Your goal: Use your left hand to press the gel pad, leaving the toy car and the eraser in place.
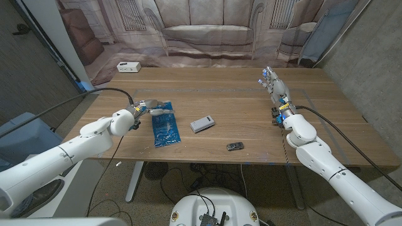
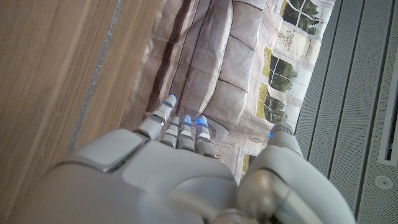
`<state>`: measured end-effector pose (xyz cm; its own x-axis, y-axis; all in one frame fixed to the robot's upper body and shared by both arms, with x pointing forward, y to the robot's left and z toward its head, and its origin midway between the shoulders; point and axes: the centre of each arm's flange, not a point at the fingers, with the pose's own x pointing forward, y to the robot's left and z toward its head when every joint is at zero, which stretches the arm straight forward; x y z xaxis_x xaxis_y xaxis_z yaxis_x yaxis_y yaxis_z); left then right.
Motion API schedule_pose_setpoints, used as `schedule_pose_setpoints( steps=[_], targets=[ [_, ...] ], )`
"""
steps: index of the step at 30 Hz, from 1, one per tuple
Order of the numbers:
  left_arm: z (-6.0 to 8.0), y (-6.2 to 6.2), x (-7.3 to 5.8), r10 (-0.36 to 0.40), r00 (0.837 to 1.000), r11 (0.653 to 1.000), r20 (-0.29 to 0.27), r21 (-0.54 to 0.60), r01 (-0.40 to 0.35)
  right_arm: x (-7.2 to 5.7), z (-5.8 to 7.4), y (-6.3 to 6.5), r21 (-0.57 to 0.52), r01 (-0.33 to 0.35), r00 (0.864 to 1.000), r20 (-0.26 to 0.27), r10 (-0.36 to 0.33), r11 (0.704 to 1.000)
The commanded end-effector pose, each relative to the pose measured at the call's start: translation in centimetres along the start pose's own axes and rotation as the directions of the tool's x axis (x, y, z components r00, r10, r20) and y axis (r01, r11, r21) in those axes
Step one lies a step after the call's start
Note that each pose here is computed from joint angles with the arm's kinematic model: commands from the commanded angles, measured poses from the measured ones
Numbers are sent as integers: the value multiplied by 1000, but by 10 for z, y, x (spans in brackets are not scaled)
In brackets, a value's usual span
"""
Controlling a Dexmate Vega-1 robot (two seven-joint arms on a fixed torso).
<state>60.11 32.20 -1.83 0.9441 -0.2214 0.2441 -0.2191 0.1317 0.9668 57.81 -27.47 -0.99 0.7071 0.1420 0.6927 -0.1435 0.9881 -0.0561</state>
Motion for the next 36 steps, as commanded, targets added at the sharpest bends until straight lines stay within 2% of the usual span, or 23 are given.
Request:
schedule_pose_setpoints(
  steps=[1,12,36],
  targets=[
    [2,-1,4,-28,1000,999,0,24,28,-1,1,1,-2,1,1000,2,-1,1000],
    [9,-6,9,-19,999,999,26,33,18,-2,0,1,-4,2,1000,-2,-2,1000],
    [4,-15,12,-49,999,998,-1,43,49,5,3,3,-10,-10,1000,-8,10,1000]
  ],
)
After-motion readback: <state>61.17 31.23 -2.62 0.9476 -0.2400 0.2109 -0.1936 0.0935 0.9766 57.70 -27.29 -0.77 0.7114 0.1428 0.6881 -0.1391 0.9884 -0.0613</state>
